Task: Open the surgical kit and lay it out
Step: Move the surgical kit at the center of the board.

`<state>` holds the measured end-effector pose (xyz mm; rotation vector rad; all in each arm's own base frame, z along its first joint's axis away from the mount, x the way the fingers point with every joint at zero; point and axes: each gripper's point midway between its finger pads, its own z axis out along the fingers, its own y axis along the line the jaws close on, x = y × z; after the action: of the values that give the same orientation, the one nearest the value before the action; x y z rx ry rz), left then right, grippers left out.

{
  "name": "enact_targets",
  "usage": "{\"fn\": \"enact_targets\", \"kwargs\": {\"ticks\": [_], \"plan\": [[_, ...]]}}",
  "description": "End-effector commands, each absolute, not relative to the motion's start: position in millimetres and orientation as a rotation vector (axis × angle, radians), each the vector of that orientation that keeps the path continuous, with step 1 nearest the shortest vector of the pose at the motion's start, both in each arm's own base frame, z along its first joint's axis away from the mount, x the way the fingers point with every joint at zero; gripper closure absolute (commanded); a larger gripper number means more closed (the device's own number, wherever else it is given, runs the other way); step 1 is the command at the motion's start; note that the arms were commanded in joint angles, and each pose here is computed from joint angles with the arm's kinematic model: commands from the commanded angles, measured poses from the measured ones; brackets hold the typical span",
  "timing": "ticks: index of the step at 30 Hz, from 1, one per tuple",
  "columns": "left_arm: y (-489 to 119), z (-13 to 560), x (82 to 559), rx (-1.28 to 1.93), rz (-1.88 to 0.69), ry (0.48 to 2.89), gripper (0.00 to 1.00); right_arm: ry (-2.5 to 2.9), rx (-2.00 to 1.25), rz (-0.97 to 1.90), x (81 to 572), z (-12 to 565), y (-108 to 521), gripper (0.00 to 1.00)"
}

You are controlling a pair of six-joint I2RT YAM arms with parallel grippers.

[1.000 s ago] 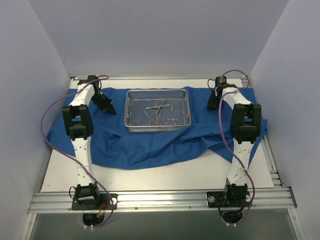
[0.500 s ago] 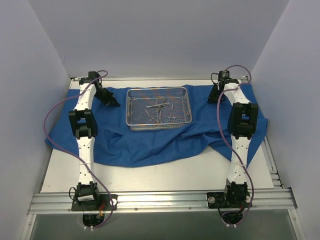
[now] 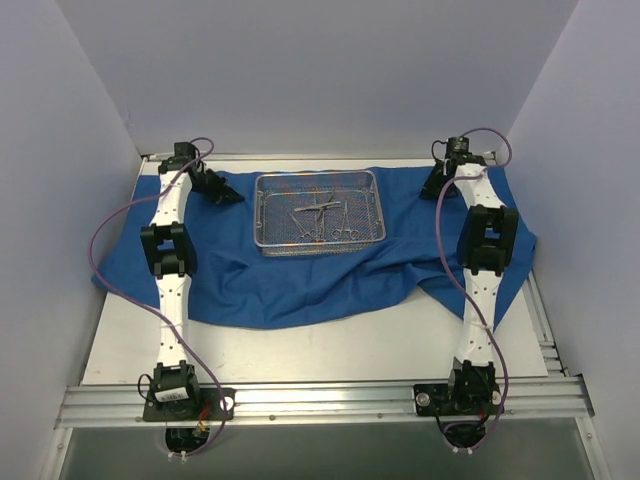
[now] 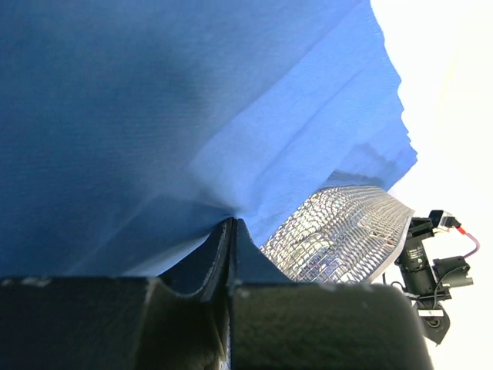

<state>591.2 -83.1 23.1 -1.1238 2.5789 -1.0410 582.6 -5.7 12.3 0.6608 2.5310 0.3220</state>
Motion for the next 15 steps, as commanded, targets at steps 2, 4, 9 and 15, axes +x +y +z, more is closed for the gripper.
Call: {"fn": "enact_targets", "kwargs": {"ticks": [2,4,9,15], "plan": [[-67.7,57.4,622.6,-0.954,-0.959,2.437,0.92,2.722,0.815,0.113,536.8,-69.0,-45.8,1.00],[-59.6,83.7,623.0,-0.915,-0.937,2.401,0.79,2.719,0.815,0.122,540.2,-67.8,-48.4,1.00],[-27.8,178.6,601.8,-0.782,-0.777,2.321,0.67,2.622,0.732,0.225,575.0,-21.1,-41.7,1.00],[4.1,194.9,515.2,-0.808,-0.496,2.504,0.60,2.513,0.692,0.289,575.4,62.6,-35.3,0.75]]}}
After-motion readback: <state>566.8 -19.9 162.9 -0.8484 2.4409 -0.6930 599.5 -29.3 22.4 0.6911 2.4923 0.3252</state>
